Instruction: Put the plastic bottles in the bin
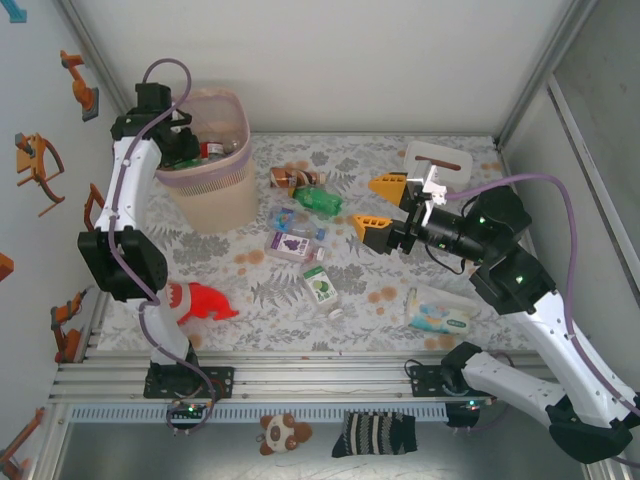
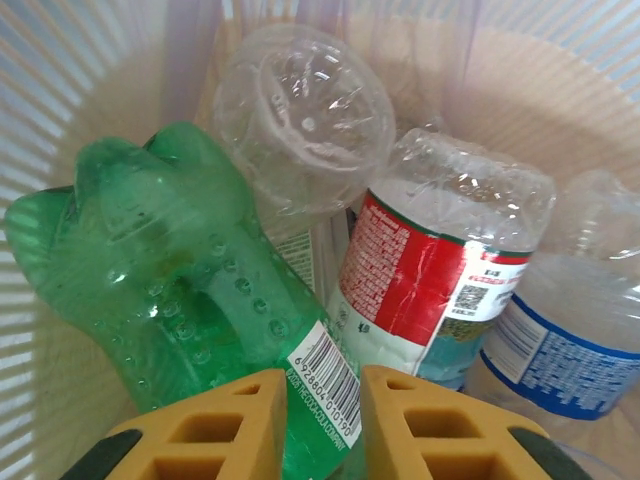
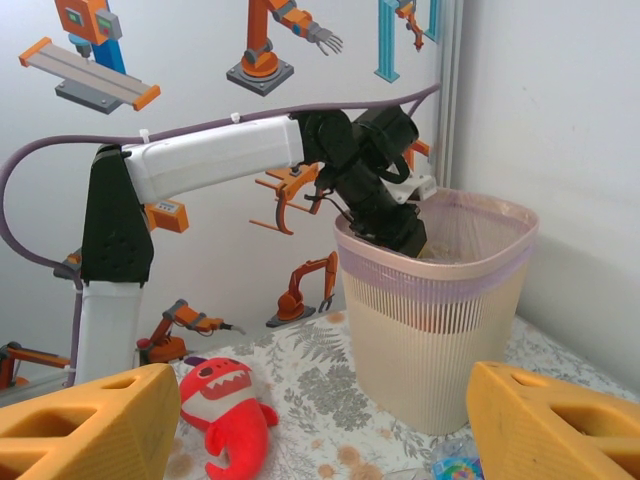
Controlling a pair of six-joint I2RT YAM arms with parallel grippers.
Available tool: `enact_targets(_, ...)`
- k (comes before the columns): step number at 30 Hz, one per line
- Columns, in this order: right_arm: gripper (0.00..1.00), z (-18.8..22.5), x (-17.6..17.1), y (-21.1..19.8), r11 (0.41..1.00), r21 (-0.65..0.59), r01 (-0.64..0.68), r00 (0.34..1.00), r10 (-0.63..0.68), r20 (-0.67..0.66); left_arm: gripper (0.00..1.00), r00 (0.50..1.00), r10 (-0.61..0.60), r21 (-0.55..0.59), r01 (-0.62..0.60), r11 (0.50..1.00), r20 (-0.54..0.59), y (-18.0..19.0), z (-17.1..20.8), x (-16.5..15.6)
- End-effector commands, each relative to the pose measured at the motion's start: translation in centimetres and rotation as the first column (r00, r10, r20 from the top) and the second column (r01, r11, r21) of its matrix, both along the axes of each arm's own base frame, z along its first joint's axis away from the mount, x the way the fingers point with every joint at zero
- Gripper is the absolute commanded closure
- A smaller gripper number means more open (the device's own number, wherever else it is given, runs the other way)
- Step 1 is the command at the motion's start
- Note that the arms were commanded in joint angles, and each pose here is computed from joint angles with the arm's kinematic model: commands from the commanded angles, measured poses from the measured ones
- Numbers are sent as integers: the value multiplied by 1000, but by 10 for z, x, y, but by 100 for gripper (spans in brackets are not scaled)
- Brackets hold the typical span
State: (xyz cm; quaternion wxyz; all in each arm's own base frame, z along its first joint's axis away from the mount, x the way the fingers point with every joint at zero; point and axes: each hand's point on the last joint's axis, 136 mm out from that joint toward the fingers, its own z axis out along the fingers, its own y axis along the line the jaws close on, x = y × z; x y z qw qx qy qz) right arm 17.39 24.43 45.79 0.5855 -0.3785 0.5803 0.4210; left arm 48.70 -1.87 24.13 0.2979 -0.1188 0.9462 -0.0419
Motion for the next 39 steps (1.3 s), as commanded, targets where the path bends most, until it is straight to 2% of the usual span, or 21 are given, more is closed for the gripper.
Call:
enact_targets(1, 26, 10, -4, -2, 1000, 29, -5, 1000, 5, 16, 76, 993, -12, -51, 6, 999, -117, -6, -32, -18)
enact_targets(5, 26, 8, 2, -4, 999, 18, 36, 999, -36, -1, 77, 996, -25, -88, 17, 996, -87, -11, -23, -17)
enact_targets(11, 26, -7, 29, -12, 983, -42, 181, 981, -183, -60, 71, 994, -40, -133, 54, 990, 107, -19, 39, -16)
enact_targets(13, 27, -16, 42, -15, 968, -80, 237, 967, -243, -81, 65, 986, -38, -142, 62, 988, 162, -19, 60, -19)
enact_targets(17, 29, -41, 61, -10, 943, -194, 271, 953, -292, -86, 62, 972, -48, -162, 86, 983, 228, -24, 87, -29)
enact_targets(26, 29, -100, 107, 24, 860, -470, 199, 973, -230, -9, 61, 935, -78, -204, 156, 966, 346, -34, 137, -65)
enact_targets(30, 31, -139, 134, 40, 799, -585, 138, 985, -174, -7, 58, 913, -114, -235, 219, 947, 393, -45, 148, -86)
enact_targets(39, 30, -214, 210, 53, 705, -705, 70, 990, -136, -38, 51, 891, -151, -335, 311, 889, 427, -66, 141, -133)
